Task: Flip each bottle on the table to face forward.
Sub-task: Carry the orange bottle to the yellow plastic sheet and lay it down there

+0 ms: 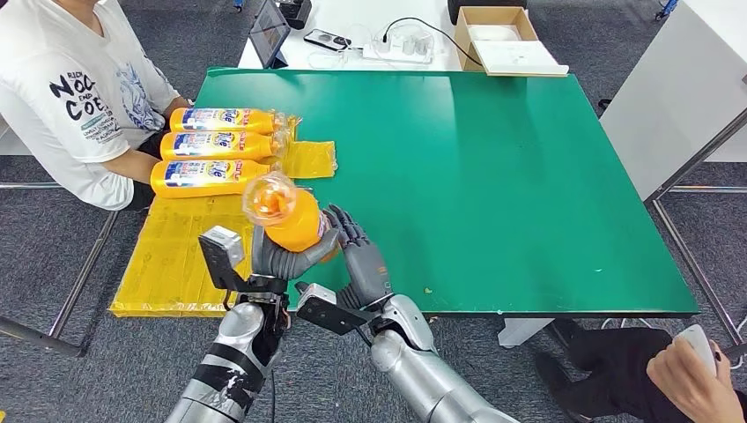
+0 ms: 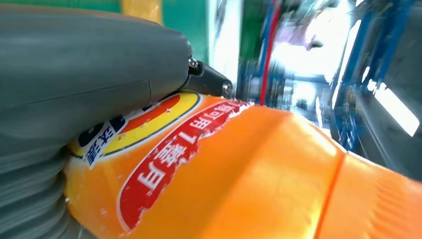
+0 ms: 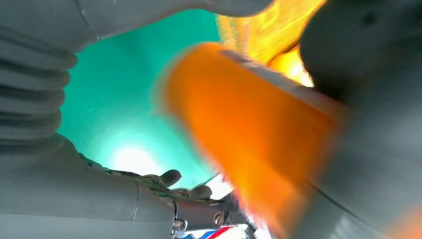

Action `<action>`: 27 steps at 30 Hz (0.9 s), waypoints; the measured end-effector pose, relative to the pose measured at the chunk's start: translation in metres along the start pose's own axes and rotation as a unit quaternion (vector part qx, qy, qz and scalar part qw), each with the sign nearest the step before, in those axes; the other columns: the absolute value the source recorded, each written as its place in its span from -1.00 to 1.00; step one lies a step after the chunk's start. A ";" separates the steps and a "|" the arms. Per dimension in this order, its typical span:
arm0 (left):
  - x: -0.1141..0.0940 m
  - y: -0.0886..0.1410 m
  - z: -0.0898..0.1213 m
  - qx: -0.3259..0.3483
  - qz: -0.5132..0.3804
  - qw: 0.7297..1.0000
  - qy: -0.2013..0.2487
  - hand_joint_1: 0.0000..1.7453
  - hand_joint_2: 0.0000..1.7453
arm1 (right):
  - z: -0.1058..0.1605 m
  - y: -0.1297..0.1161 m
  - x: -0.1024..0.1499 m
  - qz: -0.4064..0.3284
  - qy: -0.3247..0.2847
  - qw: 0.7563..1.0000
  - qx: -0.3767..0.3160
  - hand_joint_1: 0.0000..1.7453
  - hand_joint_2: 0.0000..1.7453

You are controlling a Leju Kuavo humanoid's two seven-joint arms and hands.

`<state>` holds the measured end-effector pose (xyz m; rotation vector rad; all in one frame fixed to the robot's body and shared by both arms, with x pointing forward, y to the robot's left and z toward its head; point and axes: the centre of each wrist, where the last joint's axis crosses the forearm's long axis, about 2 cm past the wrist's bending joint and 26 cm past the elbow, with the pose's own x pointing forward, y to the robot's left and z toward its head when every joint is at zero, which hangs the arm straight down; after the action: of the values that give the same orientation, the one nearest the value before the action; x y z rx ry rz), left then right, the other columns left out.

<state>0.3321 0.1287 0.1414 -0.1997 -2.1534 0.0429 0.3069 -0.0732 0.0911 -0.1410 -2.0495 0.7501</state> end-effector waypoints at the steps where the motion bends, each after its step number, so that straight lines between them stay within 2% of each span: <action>1: 0.001 0.005 -0.006 0.022 -0.061 0.998 -0.020 1.00 1.00 | -0.001 -0.001 0.003 -0.008 -0.006 1.000 -0.010 -1.00 -1.00; 4: 0.005 0.025 -0.023 0.076 -0.199 0.975 -0.067 1.00 1.00 | -0.005 -0.005 0.011 -0.031 -0.021 0.998 -0.049 -1.00 -1.00; 7: 0.002 0.042 -0.029 0.097 -0.256 0.959 -0.078 1.00 1.00 | -0.010 -0.014 0.017 -0.044 -0.035 0.995 -0.086 -1.00 -1.00; 11: -0.004 0.058 -0.030 0.095 -0.313 0.942 -0.081 1.00 1.00 | -0.011 -0.024 0.020 -0.058 -0.046 0.989 -0.126 -1.00 -1.00; 15: -0.013 0.083 -0.032 0.057 -0.405 0.909 -0.079 1.00 1.00 | -0.012 -0.034 0.024 -0.070 -0.056 0.982 -0.165 -1.00 -1.00; 20: -0.036 0.123 -0.020 0.013 -0.502 0.865 0.025 1.00 1.00 | -0.008 -0.044 0.029 -0.074 -0.072 0.974 -0.202 -1.00 -1.00; 24: -0.046 0.142 -0.006 -0.039 -0.574 0.812 0.098 1.00 1.00 | -0.007 -0.051 0.033 -0.074 -0.086 0.967 -0.230 -1.00 -1.00; 27: -0.052 0.156 0.005 -0.068 -0.608 0.779 0.136 1.00 1.00 | -0.008 -0.057 0.035 -0.073 -0.094 0.962 -0.245 -1.00 -1.00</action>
<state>0.3763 0.2746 0.0794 1.0609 -1.6299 -0.8328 0.3034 -0.1021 0.1517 -0.2017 -2.3657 0.1563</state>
